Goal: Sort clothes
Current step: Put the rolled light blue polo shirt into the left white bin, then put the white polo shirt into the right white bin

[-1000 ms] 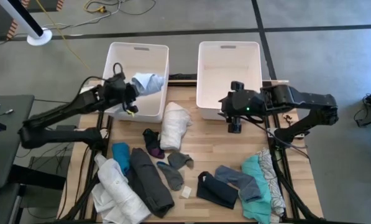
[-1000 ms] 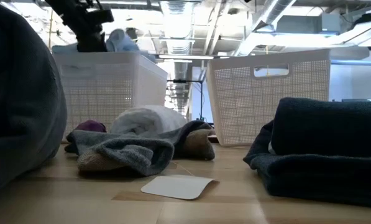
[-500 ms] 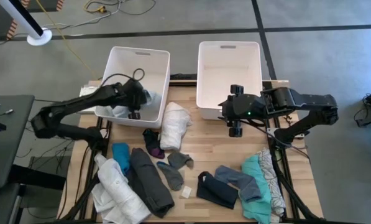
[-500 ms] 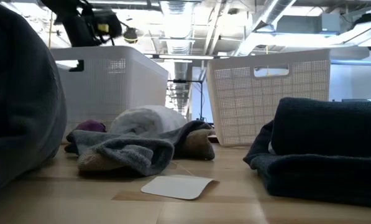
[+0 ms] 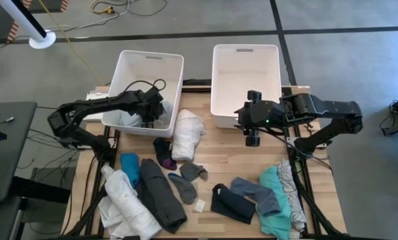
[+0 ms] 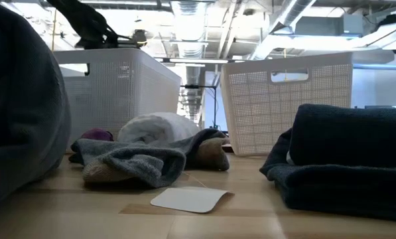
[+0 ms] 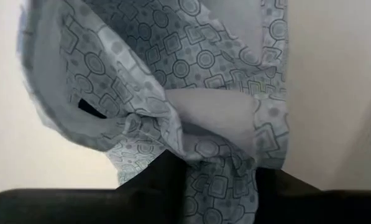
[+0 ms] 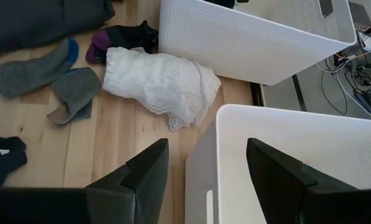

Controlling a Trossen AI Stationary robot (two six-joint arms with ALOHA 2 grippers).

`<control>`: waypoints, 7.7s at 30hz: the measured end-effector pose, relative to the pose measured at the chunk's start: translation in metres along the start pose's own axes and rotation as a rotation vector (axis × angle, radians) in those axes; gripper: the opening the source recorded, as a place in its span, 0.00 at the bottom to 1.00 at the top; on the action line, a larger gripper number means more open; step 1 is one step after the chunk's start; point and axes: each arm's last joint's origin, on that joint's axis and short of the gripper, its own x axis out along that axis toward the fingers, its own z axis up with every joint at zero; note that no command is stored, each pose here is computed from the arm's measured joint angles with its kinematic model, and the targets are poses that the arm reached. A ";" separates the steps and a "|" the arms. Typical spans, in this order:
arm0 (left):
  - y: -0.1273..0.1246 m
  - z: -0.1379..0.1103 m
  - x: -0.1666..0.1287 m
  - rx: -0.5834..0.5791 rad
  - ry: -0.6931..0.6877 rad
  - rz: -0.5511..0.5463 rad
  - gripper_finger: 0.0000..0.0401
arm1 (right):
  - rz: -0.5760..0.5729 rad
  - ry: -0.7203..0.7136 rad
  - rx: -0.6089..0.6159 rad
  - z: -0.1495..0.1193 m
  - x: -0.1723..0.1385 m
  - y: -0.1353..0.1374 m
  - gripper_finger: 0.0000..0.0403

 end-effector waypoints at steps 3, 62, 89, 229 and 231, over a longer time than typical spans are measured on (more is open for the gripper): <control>0.001 0.000 0.000 -0.004 0.001 -0.001 0.27 | 0.000 0.000 0.000 0.000 0.000 0.000 0.58; -0.048 -0.104 -0.232 -0.154 -0.516 -0.445 0.65 | 0.004 -0.029 0.089 0.003 0.000 0.000 0.58; -0.175 -0.074 -0.146 0.423 -0.374 -0.865 0.65 | -0.001 -0.032 0.267 0.018 0.029 0.010 0.58; -0.118 0.076 -0.300 0.531 -1.423 0.022 0.34 | -0.172 -0.811 -0.463 0.112 0.043 0.133 0.66; -0.122 0.081 -0.297 0.551 -1.420 0.008 0.34 | -0.164 -0.810 -0.464 0.112 0.043 0.133 0.66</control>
